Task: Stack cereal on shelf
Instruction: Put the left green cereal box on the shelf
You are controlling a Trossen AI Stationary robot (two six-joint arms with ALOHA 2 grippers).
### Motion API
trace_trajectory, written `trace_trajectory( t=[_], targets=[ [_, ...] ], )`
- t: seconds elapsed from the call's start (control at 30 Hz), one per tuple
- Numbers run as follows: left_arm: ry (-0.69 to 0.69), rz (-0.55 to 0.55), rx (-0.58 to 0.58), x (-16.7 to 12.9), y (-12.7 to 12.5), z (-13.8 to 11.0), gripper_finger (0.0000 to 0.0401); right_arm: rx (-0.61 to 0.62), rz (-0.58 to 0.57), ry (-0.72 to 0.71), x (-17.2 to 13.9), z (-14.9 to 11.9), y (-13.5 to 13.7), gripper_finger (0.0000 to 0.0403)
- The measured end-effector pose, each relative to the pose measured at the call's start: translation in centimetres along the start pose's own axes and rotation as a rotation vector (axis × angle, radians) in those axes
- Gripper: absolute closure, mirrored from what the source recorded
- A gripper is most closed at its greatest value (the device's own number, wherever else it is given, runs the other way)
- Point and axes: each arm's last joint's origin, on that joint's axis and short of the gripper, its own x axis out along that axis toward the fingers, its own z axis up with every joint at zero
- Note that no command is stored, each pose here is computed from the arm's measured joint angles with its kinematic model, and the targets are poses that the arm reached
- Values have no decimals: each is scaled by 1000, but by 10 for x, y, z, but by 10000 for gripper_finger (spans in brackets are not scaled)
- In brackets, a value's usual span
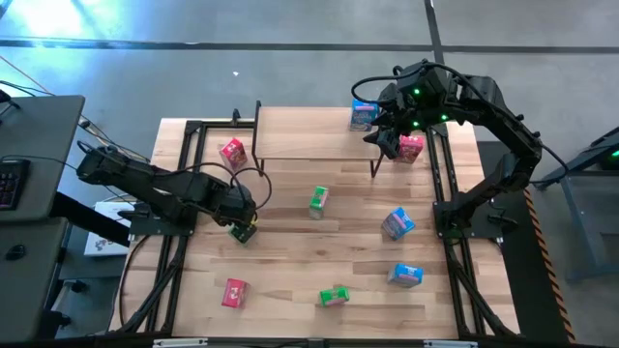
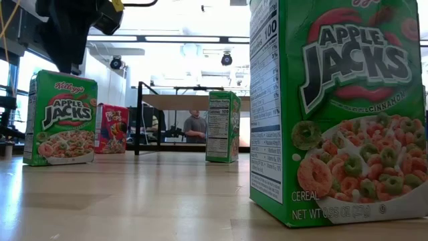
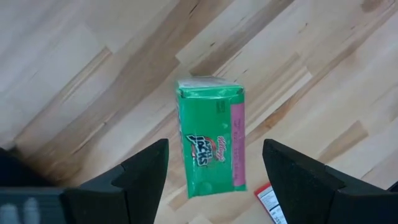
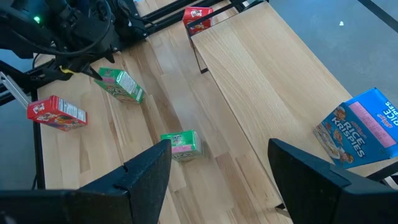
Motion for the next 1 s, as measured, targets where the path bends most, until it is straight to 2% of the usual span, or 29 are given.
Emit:
trace_trajectory(
  t=[0.23,1.0],
  targets=[
    [1,7,8,2,-1,1,148,0,0,0,0,0,0,143],
    [101,132,61,41,-18,7,148,0,0,-3,0,0,0,143]
  ],
)
